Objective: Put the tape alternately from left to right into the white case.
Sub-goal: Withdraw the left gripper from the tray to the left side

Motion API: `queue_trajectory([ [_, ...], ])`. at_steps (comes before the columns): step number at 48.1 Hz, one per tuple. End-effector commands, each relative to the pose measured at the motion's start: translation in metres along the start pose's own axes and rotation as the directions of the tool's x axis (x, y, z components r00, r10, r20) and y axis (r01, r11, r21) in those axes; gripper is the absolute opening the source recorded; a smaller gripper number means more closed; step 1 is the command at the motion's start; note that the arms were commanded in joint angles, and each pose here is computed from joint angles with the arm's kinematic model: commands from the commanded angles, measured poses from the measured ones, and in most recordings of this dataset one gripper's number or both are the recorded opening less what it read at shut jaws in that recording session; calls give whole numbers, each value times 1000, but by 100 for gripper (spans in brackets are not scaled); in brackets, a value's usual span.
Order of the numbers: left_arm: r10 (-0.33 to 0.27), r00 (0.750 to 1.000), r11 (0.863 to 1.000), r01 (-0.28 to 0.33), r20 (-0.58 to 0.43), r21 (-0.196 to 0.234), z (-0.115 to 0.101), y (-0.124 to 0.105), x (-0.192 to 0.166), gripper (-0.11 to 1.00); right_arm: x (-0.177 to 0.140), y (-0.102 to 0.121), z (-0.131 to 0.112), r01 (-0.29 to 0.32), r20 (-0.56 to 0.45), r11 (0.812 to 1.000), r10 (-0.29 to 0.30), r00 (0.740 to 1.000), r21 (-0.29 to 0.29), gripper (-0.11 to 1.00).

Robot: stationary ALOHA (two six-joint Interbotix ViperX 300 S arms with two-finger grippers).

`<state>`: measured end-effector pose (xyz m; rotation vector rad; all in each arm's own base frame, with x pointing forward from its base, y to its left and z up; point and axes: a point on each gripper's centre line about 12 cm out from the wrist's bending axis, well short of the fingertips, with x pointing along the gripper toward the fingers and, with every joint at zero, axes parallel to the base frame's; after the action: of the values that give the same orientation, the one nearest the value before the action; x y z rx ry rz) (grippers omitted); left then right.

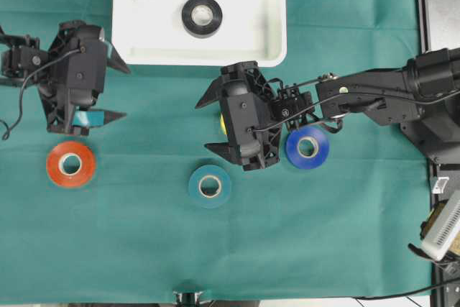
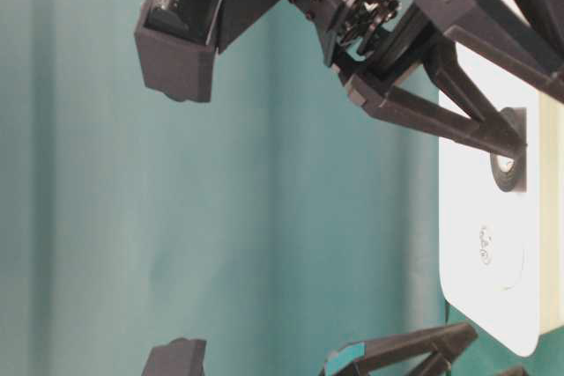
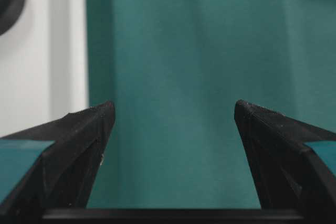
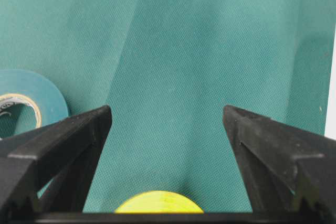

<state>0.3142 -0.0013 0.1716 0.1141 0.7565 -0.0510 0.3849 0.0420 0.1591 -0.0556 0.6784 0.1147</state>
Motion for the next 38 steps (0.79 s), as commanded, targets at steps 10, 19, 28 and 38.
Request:
queue_trajectory([
  [10,-9,998,1000,8,58,10,8,-6,-3,95,-3,1,8,-4,27,1000,4,1000,-2,74],
  [19,-8,998,1000,7,63,11,8,-6,-3,95,-3,1,5,-4,20,1000,4,1000,0,74],
  [28,-8,998,1000,7,63,11,8,-6,-3,95,-3,4,2,-9,12,1000,9,1000,-7,74],
  [38,-8,998,1000,7,63,11,8,-6,-3,95,-10,11,1,-22,17,1000,22,1000,-16,74],
])
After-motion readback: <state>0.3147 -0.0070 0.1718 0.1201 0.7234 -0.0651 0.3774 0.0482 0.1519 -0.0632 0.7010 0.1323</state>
